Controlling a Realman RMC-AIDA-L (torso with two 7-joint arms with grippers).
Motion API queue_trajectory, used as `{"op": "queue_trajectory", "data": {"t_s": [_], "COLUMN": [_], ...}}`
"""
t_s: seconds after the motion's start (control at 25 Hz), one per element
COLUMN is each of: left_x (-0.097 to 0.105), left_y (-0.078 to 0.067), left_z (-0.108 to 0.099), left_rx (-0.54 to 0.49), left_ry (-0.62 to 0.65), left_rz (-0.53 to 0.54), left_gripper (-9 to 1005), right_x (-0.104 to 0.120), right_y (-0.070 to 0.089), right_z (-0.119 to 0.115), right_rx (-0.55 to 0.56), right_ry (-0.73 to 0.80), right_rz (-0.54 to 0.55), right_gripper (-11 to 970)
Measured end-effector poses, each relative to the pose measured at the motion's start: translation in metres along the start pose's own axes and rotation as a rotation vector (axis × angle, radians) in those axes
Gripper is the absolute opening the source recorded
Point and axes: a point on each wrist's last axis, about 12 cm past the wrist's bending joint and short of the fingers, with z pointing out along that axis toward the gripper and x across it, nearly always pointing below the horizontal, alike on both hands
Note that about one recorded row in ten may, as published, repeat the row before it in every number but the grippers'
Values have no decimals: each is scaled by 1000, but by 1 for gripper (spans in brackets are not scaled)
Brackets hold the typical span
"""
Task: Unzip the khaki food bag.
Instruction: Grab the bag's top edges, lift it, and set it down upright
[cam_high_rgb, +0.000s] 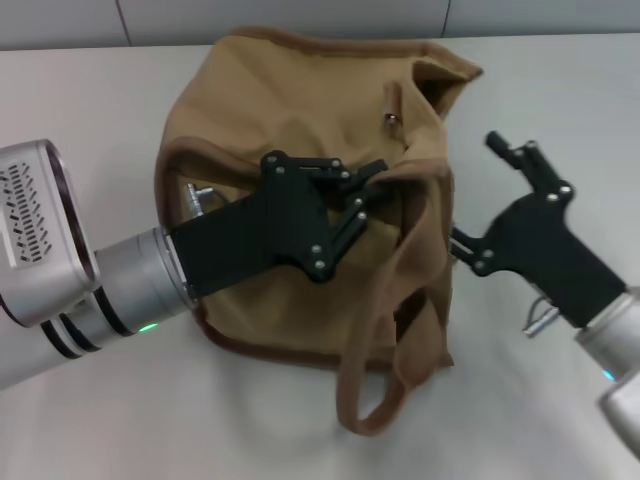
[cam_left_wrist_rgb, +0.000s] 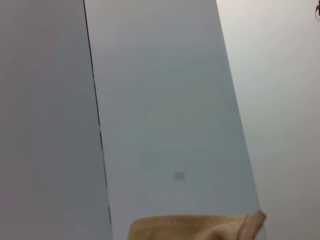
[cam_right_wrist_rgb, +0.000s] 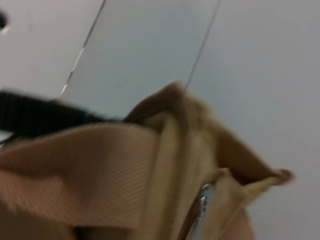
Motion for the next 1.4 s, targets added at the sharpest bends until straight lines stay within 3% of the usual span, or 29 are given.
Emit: {"op": "queue_trajectory", "data": {"t_s": [0.28, 0.88, 1.4], "left_x": [1, 4, 6], "left_y": [-3, 1, 1], "left_z": [5, 5, 5], "left_rx": [17, -7, -12], "left_ry": [10, 39, 50], "left_rz": [1, 1, -7], "left_gripper": [71, 71, 70], "right_x": [-4, -10, -11], "right_y": [14, 16, 11], "right_z": [16, 0, 7], "right_rx": [-46, 20, 44], "right_ry": [2, -40, -47], "right_rz": [-68, -33, 17], "right_gripper": [840, 838, 834]}}
